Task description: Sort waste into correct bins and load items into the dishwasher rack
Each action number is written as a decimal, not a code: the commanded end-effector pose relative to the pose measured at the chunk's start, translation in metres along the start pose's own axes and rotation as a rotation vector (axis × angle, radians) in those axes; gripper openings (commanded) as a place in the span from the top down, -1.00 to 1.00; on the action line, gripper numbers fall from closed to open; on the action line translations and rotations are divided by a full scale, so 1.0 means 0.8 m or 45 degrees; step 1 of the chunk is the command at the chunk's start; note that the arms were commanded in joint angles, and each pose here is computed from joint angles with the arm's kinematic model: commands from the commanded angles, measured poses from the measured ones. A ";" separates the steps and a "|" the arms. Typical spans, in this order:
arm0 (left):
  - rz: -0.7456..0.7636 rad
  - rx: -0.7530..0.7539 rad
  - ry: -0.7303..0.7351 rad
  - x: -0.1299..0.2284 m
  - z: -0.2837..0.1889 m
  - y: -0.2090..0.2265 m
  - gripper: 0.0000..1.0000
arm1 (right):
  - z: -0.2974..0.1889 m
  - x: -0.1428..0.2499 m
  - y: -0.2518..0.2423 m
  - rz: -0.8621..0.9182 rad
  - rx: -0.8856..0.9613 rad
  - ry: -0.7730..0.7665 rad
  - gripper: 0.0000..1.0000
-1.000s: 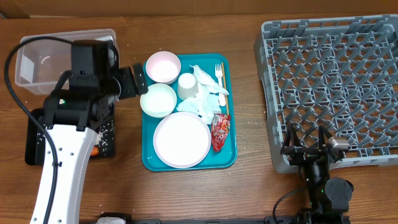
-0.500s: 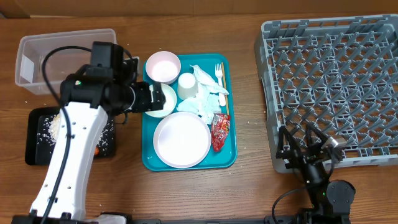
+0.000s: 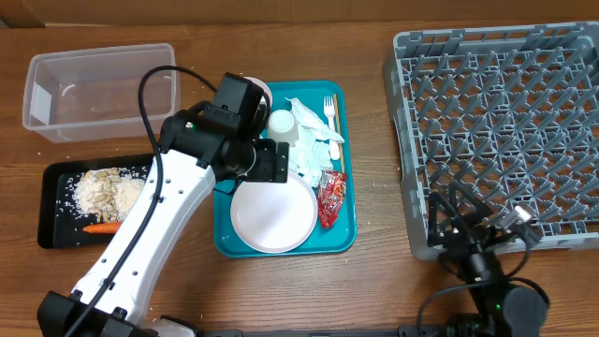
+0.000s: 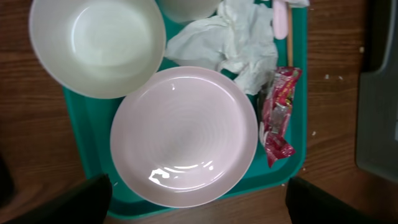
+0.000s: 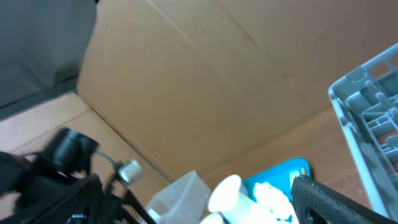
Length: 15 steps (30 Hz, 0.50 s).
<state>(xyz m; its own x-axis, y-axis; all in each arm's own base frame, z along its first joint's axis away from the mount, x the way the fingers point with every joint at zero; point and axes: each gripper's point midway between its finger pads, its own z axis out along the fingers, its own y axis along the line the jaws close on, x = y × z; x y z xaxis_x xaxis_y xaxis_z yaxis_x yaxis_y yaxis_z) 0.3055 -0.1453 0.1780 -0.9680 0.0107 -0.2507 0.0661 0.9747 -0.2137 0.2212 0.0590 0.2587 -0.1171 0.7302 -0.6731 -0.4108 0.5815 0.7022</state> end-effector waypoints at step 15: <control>-0.699 -0.247 -0.166 -0.038 -0.021 0.139 -1.00 | 0.121 -0.110 0.055 -0.369 0.600 0.764 -0.99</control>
<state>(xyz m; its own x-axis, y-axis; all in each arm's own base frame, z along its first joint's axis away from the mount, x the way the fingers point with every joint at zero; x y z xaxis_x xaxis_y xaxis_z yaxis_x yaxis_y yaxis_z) 0.3365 -0.0710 0.1790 -0.8850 -0.3569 -0.2991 -0.3248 0.9334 -0.1525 0.2809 0.0441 0.3654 -0.5004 0.4191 -0.7576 -0.0403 0.8628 0.5039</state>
